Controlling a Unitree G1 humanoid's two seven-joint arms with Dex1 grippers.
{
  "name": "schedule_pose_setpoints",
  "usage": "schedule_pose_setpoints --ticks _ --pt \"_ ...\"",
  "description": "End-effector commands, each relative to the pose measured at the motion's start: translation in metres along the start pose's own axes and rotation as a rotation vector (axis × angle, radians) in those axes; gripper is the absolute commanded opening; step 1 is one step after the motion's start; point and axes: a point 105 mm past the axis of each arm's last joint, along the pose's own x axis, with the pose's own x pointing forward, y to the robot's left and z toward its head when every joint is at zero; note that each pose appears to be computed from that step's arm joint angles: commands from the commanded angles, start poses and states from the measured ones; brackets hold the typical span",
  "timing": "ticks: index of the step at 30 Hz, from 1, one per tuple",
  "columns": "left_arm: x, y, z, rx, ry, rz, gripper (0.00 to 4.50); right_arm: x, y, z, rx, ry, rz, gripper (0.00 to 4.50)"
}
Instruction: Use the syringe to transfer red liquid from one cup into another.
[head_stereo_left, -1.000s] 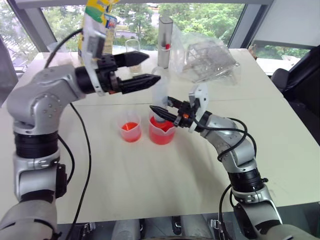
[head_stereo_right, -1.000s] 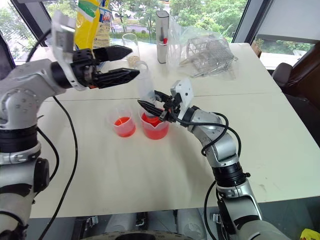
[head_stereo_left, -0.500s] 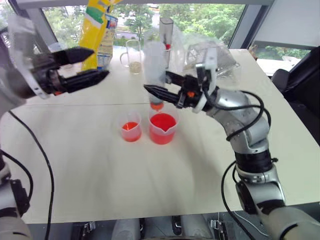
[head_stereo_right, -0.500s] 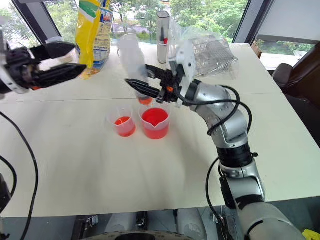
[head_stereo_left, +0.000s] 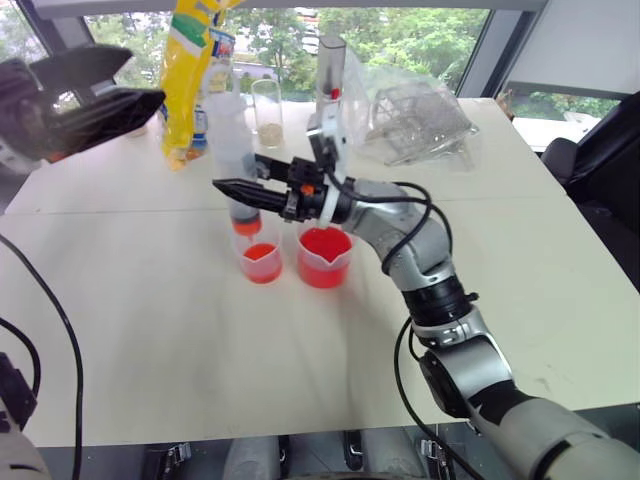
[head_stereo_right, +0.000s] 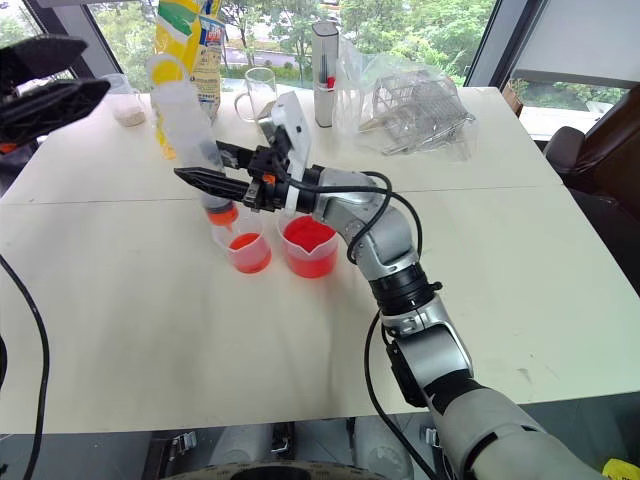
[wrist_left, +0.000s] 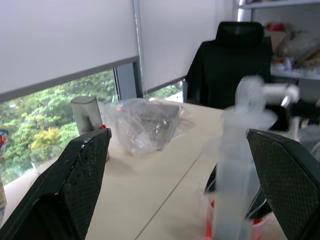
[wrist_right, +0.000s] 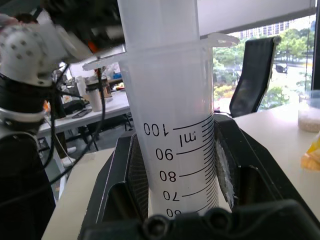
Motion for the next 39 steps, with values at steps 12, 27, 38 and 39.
schedule_pose_setpoints --ticks 12,27,38,39 --pt "0.036 -0.014 -0.022 0.058 0.064 -0.067 4.45 0.003 0.002 -0.024 -0.077 0.034 0.005 1.42" --pt "0.038 -0.021 -0.033 0.027 0.086 -0.095 2.05 0.004 0.0 -0.028 -0.087 0.042 -0.007 1.42" --pt "0.029 -0.024 -0.054 0.021 0.169 -0.08 0.02 0.006 -0.005 -0.016 -0.108 0.023 -0.015 1.42" --pt "0.028 -0.023 -0.056 0.023 0.175 -0.076 0.02 0.005 -0.007 -0.013 -0.11 0.019 -0.02 1.42"
